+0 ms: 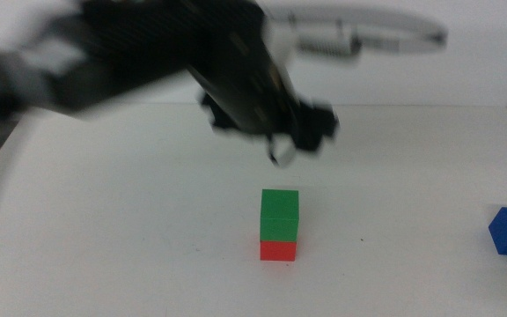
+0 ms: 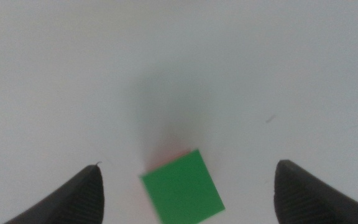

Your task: Stack red cubes first, then green, then blue cubes in a specific spot.

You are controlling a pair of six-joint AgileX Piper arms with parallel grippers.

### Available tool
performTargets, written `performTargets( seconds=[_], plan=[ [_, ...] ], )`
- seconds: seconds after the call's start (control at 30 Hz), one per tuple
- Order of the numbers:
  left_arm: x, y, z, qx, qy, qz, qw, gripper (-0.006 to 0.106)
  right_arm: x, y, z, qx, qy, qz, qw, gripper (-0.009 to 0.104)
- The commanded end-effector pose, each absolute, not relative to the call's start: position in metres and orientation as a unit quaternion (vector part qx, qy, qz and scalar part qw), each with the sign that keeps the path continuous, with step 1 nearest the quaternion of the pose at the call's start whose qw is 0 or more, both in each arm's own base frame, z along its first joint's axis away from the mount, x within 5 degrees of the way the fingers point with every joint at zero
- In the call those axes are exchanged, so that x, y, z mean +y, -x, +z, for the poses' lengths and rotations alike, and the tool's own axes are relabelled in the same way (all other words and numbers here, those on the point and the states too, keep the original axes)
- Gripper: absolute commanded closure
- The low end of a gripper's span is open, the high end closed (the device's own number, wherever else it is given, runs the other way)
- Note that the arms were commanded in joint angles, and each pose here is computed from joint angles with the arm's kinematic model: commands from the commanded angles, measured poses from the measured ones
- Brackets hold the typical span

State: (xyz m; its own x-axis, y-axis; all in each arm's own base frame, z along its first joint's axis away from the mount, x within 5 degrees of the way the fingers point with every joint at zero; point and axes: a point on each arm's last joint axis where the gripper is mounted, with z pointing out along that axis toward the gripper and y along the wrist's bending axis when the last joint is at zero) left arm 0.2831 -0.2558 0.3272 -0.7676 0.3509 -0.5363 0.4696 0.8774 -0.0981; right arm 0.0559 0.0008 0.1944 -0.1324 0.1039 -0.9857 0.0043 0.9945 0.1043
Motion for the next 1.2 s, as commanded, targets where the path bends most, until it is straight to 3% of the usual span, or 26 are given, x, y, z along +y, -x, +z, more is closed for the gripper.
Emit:
performTargets(
  seconds=[0.0, 0.07, 0.17, 0.33, 0.47, 0.7, 0.97, 1.07, 1.17],
  plan=[
    [-0.226, -0.263, 0.384, 0.899, -0.274, -0.128, 0.317, 0.007, 0.000, -0.056, 0.194, 0.748, -0.036, 0.035, 0.661, 0.002],
    [-0.194, -0.240, 0.410, 0.879, -0.317, -0.107, 0.339, 0.007, 0.000, -0.056, 0.194, 0.748, -0.036, 0.035, 0.661, 0.002],
    [-0.144, -0.197, 0.428, 0.856, -0.311, -0.128, 0.393, 0.007, 0.000, -0.056, 0.194, 0.748, -0.036, 0.035, 0.661, 0.002],
    [-0.086, -0.120, 0.412, 0.830, -0.287, -0.177, 0.444, 0.007, 0.000, -0.056, 0.194, 0.748, -0.036, 0.035, 0.661, 0.002],
    [-0.066, -0.082, 0.401, 0.824, -0.282, -0.190, 0.454, 0.007, 0.000, -0.056, 0.194, 0.748, -0.036, 0.035, 0.661, 0.002],
    [-0.063, -0.066, 0.402, 0.819, -0.279, -0.225, 0.448, 0.007, 0.000, -0.056, 0.194, 0.748, -0.036, 0.035, 0.661, 0.002],
    [-0.062, -0.068, 0.403, 0.814, -0.276, -0.222, 0.460, 0.007, 0.000, -0.056, 0.194, 0.748, -0.036, 0.035, 0.661, 0.002],
    [-0.062, -0.068, 0.403, 0.814, -0.276, -0.222, 0.460, 0.007, 0.000, -0.056, 0.204, 0.712, -0.039, 0.041, 0.699, 0.002],
    [-0.062, -0.068, 0.403, 0.814, -0.276, -0.222, 0.460, 0.007, 0.001, -0.056, 0.219, 0.729, -0.049, 0.050, 0.680, 0.002]
  ],
)
